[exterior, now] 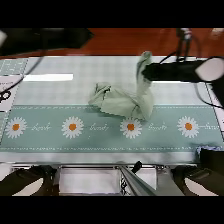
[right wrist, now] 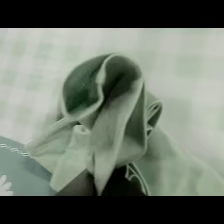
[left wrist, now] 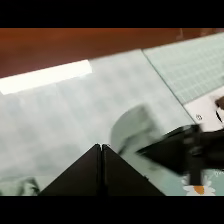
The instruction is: Fold the shirts.
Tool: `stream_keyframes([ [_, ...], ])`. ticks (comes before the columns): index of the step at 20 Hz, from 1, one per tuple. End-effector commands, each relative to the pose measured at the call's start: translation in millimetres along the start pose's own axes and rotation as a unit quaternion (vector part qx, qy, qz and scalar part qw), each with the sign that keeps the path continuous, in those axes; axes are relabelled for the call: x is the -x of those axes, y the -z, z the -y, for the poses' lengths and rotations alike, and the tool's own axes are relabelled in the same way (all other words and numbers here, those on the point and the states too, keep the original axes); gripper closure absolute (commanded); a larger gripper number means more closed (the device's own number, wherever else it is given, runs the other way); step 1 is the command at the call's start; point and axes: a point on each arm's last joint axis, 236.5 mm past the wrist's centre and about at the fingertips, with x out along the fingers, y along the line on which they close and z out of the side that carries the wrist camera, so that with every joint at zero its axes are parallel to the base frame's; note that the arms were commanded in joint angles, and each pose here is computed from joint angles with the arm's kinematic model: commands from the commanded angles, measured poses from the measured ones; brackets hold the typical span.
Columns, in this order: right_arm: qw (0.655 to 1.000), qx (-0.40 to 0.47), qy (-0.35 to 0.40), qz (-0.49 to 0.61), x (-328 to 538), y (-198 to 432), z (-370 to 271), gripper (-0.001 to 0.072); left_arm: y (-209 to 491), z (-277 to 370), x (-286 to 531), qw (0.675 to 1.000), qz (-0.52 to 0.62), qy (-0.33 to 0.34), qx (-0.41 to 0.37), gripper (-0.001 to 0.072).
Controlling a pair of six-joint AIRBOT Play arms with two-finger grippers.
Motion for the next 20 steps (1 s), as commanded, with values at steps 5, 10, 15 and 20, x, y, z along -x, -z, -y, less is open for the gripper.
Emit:
stream_keyframes([
  [5,0.993,-0.097,-0.065,-0.026,-141.3,69.6,-70.7,0.0696,-11.0,49.1,135.2,0.998,0.041,-0.011,-0.044,0.0683],
  [10,0.978,-0.189,-0.082,-0.040,-168.0,91.3,-83.9,0.0125,2.9,65.0,154.8,0.999,0.026,0.001,-0.034,0.0683],
  [15,0.987,-0.116,-0.102,-0.051,-120.0,62.3,-73.1,0.0126,16.3,39.8,146.1,0.998,0.003,-0.039,-0.042,0.0683],
  [20,0.969,0.065,0.141,-0.193,-1.4,81.8,95.9,0.0132,36.6,-1.6,135.8,0.993,-0.029,-0.105,-0.053,0.0681],
])
